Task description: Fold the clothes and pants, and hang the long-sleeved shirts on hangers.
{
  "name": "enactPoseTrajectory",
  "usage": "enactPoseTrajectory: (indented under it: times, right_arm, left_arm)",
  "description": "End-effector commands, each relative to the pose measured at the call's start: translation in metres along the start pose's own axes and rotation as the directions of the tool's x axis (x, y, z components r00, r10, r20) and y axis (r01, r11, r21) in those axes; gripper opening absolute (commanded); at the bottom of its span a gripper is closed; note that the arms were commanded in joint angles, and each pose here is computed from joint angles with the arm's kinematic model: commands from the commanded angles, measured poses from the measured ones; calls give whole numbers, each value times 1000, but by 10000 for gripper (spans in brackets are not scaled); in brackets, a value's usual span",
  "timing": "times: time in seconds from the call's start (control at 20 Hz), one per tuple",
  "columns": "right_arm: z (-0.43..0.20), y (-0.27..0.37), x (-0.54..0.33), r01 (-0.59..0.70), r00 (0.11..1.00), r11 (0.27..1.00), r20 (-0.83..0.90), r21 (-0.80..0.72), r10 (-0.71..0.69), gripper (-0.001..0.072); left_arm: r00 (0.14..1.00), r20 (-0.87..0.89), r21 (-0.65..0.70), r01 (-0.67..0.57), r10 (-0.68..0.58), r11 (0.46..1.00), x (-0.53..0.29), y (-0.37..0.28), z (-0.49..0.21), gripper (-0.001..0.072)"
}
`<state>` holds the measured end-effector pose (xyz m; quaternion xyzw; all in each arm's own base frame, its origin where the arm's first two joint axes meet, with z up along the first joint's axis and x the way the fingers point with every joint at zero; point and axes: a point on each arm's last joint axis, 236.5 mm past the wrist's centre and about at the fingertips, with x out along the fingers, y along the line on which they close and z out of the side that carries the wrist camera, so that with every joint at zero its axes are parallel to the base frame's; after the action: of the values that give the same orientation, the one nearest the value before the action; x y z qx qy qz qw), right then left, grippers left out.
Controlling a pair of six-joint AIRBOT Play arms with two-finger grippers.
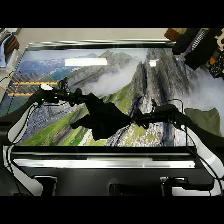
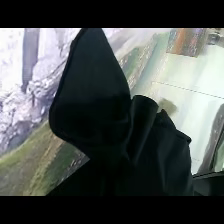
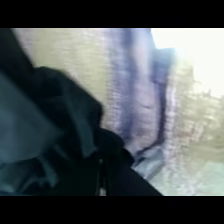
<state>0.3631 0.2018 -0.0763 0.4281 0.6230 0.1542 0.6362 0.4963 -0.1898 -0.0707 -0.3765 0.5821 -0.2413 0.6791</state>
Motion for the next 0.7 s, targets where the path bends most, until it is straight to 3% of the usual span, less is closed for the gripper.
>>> enactPoseTrajectory:
  times: [0.0, 0.15, 0.3, 0.5, 0.65]
  right_arm:
    - [7, 27, -31, 39, 998, 989, 57, -145, -31, 31]
    - [16, 72, -102, 163, 971, 923, 221, -349, -88, 31]
    - [23, 133, -217, 355, 845, 825, 528, -441, -82, 31]
    - [-27, 223, -391, 501, 541, 733, 827, -461, 150, 31]
    - [-94, 263, -476, 523, 362, 698, 869, -489, 338, 31]
  left_arm:
    - [1000, 1, 51, -6, 6, 999, -14, -10, 5, 12]
    - [987, 102, 195, -145, 127, 970, -69, -29, 30, 10]
    - [889, 342, 255, -399, 304, 881, -169, -58, 64, 10]
    - [608, 708, 130, -612, 359, 780, -335, -138, 66, 11]
    - [398, 868, 28, -638, 298, 770, -436, -195, 19, 12]
